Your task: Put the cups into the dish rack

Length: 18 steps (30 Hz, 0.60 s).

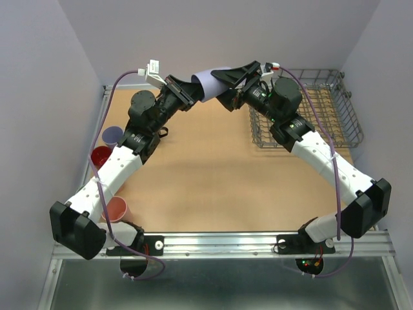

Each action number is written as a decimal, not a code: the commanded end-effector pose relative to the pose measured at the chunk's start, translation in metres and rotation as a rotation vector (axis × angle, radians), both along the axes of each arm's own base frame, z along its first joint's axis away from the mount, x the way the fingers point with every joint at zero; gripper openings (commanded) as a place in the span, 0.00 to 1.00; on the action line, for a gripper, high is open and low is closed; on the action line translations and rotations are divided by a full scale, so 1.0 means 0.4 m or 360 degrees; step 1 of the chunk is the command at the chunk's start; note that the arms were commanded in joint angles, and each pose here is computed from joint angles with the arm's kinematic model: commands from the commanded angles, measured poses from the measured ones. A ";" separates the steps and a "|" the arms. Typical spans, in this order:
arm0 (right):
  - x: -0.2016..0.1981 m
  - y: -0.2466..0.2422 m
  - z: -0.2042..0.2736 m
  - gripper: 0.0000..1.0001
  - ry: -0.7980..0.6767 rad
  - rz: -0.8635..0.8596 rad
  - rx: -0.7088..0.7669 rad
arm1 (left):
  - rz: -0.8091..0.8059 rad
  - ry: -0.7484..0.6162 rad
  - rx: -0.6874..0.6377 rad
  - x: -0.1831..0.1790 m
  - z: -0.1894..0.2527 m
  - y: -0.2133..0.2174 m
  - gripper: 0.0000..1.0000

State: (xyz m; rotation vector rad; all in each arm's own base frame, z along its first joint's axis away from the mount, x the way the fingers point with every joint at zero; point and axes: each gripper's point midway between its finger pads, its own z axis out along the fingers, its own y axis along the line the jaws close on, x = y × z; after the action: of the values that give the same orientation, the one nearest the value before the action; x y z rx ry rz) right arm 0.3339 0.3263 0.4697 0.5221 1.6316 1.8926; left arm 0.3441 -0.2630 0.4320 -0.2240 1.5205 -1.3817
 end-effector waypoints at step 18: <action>0.103 -0.172 0.081 0.00 -0.0241 -0.0290 -0.0027 | 0.0161 0.0014 0.0430 -0.027 -0.040 0.078 0.72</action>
State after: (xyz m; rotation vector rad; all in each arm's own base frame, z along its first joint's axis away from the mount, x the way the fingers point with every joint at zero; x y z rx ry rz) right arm 0.3662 0.3019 0.4598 0.5426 1.6018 1.7868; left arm 0.3434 -0.2536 0.4071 -0.1650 1.6725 -1.1829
